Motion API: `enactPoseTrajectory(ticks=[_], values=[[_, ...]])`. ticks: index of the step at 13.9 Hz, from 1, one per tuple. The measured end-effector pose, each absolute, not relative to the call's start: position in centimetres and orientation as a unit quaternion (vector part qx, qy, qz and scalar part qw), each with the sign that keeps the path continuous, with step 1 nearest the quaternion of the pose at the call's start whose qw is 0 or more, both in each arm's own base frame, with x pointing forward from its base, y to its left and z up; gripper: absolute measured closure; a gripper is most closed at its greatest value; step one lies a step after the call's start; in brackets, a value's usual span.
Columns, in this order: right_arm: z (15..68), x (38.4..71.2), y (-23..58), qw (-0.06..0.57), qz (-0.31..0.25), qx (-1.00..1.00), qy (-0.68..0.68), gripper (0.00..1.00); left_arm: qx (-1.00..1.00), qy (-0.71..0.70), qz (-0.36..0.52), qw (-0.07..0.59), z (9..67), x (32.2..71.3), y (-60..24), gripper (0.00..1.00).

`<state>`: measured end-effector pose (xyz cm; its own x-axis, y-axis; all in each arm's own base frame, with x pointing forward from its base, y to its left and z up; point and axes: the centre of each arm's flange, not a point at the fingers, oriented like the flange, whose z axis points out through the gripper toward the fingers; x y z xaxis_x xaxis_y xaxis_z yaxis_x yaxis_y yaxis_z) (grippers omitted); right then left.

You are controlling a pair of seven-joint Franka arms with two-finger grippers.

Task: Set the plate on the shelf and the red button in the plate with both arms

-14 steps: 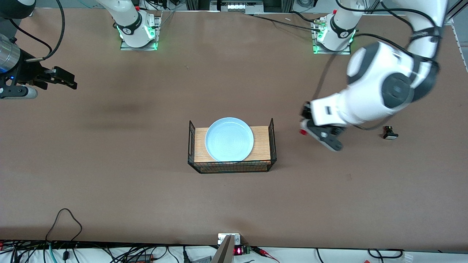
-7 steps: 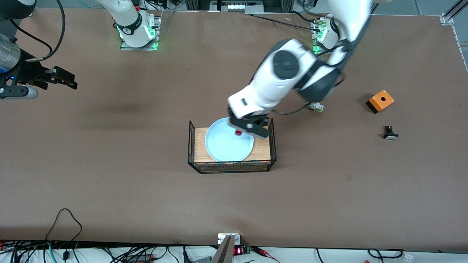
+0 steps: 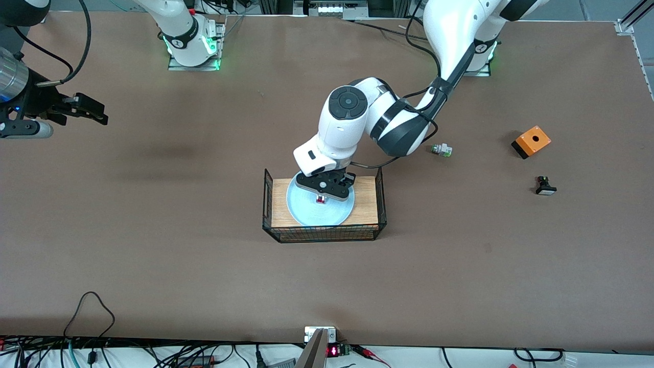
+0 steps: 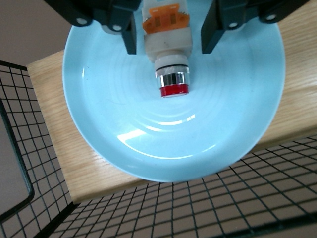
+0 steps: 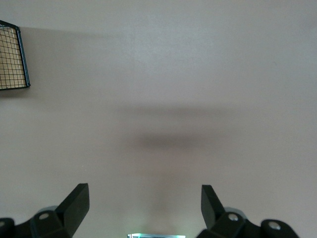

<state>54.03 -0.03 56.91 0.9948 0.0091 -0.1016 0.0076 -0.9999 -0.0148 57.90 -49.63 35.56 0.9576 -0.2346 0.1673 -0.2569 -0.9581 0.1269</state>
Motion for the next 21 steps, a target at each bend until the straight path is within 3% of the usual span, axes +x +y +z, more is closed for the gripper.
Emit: enactPoseTrajectory(ticks=[4,12,16,21], values=[[56.9,54.0,0.0,0.007,0.051,-0.999,-0.004,0.0,0.991,-0.112,0.057,0.048,38.9,58.5,-47.6,0.0],[57.1,54.1,-0.1,0.007,0.049,-0.999,-0.004,0.0,0.998,0.013,-0.019,-0.052,57.2,58.8,-27.9,0.0],[57.5,54.1,0.3,0.007,0.044,-0.999,-0.007,0.0,0.999,-0.001,-0.023,-0.045,60.8,59.4,-19.3,0.0],[57.6,54.1,1.6,0.006,0.044,-0.999,-0.019,0.0,0.999,-0.038,-0.025,-0.014,61.2,58.1,-4.6,0.0]])
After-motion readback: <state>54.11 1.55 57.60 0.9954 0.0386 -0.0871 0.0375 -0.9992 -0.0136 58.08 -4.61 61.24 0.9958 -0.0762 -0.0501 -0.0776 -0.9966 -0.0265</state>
